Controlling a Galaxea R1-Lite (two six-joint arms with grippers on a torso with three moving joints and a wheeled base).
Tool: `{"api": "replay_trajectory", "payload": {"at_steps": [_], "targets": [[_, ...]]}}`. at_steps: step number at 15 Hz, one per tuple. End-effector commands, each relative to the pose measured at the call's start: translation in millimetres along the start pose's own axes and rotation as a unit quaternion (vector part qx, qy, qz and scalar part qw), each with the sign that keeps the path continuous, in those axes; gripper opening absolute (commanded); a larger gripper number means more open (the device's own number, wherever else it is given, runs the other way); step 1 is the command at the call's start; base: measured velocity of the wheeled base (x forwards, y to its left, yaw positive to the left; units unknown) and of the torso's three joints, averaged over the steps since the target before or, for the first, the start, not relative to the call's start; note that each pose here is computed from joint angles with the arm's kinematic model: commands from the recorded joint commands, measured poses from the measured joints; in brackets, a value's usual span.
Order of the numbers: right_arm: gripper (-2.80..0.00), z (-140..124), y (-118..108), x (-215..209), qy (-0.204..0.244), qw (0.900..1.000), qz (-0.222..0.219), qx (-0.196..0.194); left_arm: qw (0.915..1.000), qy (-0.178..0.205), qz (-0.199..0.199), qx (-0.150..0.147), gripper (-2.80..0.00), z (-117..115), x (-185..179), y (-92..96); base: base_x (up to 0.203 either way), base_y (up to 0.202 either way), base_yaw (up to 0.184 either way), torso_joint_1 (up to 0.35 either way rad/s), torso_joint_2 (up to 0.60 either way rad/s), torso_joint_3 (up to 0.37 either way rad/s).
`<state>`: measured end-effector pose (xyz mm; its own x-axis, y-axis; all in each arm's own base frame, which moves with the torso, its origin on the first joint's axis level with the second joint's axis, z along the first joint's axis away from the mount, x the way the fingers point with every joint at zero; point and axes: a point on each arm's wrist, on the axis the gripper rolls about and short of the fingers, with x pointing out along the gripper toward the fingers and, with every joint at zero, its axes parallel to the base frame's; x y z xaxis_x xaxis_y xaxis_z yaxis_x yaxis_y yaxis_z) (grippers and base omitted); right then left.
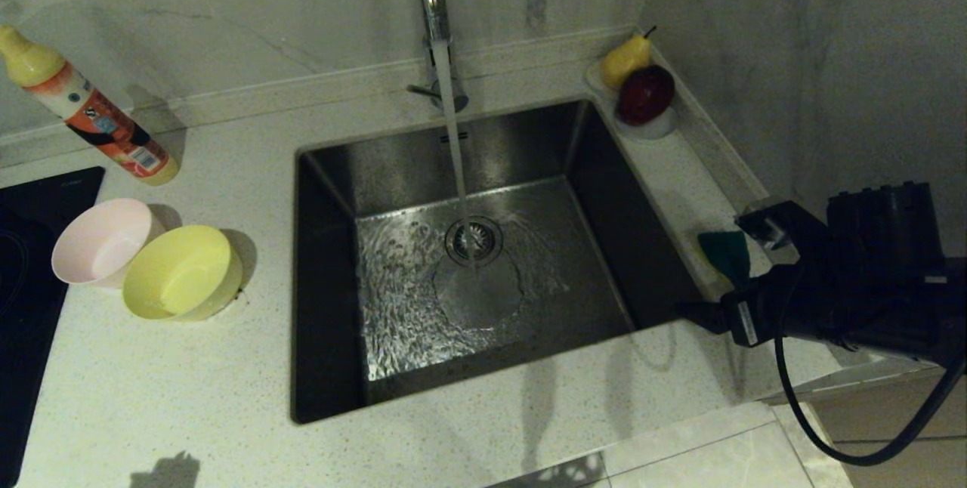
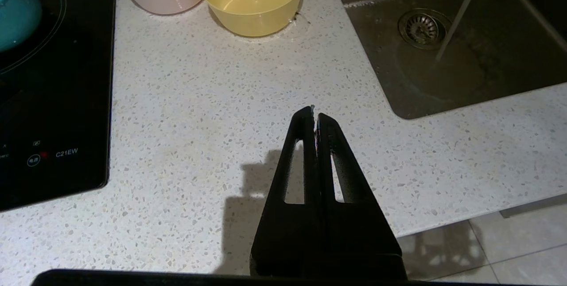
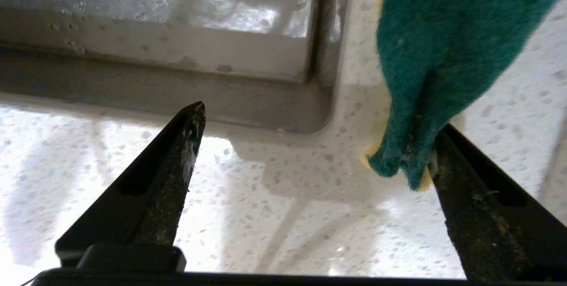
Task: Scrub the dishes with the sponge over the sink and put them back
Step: Put down the sponge
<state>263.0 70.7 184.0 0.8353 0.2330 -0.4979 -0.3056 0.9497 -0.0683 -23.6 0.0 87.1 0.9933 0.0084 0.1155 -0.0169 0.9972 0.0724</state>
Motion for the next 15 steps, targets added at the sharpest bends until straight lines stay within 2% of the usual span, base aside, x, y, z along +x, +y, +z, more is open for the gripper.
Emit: {"api": "replay_trajectory", "payload": {"at_steps": [1, 12, 15], "targets": [[0.0, 2, 0, 0, -0.001, 1.0, 0.002, 0.001, 0.9998, 0.02, -0.001, 0.0, -2.8, -11, 2, -0.8, 0.0, 0.0, 0.0, 0.0, 0.0, 0.0], [0.0, 6, 3, 1, 0.001, 0.999, 0.024, 0.027, 0.9998, 0.02, -0.001, 0.0, -2.8, -11, 2, -0.8, 0.0, 0.0, 0.0, 0.0, 0.0, 0.0], [0.0, 17, 2, -8, -0.028, 0.999, 0.021, 0.023, 0.9998, 0.02, -0.001, 0.0, -2.8, -11, 2, -0.8, 0.0, 0.0, 0.0, 0.0, 0.0, 0.0]]}}
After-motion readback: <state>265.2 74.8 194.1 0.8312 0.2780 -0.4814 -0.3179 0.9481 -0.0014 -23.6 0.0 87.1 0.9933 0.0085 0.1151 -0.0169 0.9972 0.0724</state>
